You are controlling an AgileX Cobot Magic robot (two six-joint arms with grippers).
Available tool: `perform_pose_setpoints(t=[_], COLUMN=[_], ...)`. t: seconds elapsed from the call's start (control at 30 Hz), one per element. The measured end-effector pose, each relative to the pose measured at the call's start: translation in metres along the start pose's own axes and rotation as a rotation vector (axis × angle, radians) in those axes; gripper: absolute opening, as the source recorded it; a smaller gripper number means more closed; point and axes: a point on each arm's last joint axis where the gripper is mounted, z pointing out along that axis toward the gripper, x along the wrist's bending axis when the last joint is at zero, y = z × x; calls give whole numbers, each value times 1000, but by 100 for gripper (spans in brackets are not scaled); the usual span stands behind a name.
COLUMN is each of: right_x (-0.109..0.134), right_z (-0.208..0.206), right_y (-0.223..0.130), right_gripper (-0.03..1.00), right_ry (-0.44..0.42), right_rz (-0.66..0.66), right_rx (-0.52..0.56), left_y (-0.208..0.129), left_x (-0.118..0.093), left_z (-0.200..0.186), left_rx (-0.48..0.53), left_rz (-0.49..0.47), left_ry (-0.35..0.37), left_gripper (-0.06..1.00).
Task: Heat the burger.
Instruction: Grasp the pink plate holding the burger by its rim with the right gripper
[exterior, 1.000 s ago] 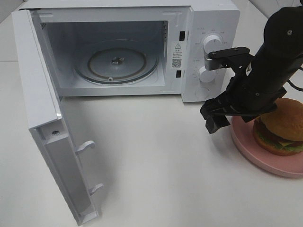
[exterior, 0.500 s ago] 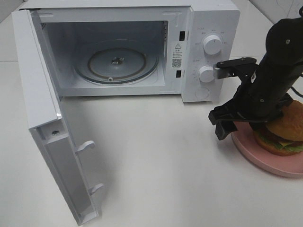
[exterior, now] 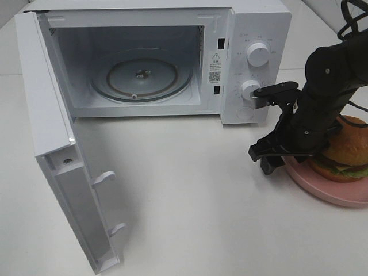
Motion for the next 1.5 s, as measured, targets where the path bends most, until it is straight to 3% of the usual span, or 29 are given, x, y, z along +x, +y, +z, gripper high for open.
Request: perform_pose_setpoints(t=[1.2, 1.37, 1.5], right_x=[0, 10, 25], right_z=[-23, -34, -41], right_y=[-6, -6, -7], right_gripper=[65, 66, 74], right_ry=[17, 12, 9], right_rz=[20, -27, -63], right_rx=[15, -17, -41], left_y=[0, 0, 0], left_x=[0, 0, 0], left_z=[0, 0, 0], left_rx=[0, 0, 0], left_rz=[0, 0, 0], left_ry=[0, 0, 0], left_gripper=[0, 0, 0])
